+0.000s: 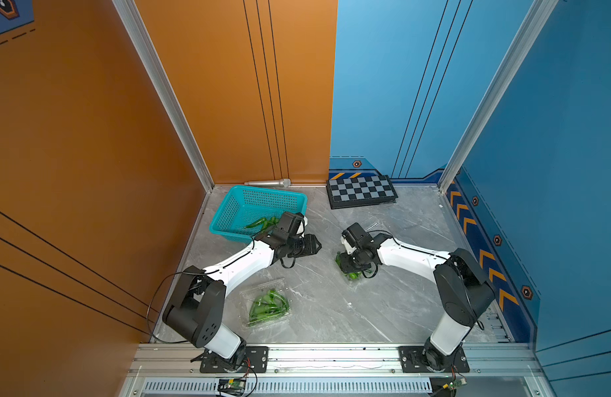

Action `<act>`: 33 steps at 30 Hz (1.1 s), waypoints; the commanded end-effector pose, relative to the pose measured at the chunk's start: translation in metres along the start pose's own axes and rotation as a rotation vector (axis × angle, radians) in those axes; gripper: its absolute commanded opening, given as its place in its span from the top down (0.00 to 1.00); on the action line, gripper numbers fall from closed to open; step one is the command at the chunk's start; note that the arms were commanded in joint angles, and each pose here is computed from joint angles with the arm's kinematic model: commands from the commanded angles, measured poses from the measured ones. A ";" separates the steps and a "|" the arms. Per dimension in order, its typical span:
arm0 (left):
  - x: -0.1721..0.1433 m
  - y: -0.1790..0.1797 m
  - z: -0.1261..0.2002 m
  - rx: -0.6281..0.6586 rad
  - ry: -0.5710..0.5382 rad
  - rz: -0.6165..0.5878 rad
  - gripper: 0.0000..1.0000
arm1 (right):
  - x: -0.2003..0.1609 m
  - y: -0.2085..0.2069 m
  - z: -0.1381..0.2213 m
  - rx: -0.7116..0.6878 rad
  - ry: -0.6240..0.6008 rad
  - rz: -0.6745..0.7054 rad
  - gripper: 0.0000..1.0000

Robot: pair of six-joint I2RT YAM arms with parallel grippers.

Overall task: Take small green peppers out of containers
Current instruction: Pick up the green pepper from the packing box.

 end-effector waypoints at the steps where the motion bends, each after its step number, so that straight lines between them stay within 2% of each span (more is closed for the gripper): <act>1: 0.000 -0.001 0.004 -0.023 -0.009 0.008 0.46 | -0.005 -0.003 -0.004 -0.032 0.044 0.014 0.61; 3: 0.000 0.000 0.005 -0.025 -0.012 0.010 0.46 | -0.006 -0.003 -0.006 -0.031 0.054 0.017 0.65; 8: 0.002 0.001 0.006 -0.028 -0.018 0.014 0.46 | -0.003 -0.002 -0.002 -0.033 0.035 0.004 0.84; 12: 0.002 0.002 0.006 -0.027 -0.019 0.016 0.46 | 0.004 0.001 0.010 -0.008 0.007 -0.009 0.91; 18: 0.004 0.003 0.007 -0.022 -0.027 0.018 0.47 | 0.017 0.008 0.038 0.069 -0.046 -0.052 0.95; 26: 0.010 0.002 0.011 -0.031 -0.044 0.017 0.47 | 0.028 0.009 0.075 0.219 -0.061 -0.145 0.94; 33: 0.016 0.006 0.020 -0.030 -0.072 0.021 0.47 | 0.041 0.016 0.107 0.335 -0.132 -0.186 0.93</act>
Point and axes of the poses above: each gripper's point midway between its finger pads, its own z axis back along the fingers, its own y axis along the line the jaws close on, x = y × z, the point moved 4 cm from there along z, back along the fingers, and after that the axes turned 15 degrees about -z, right-handed, at the moved point
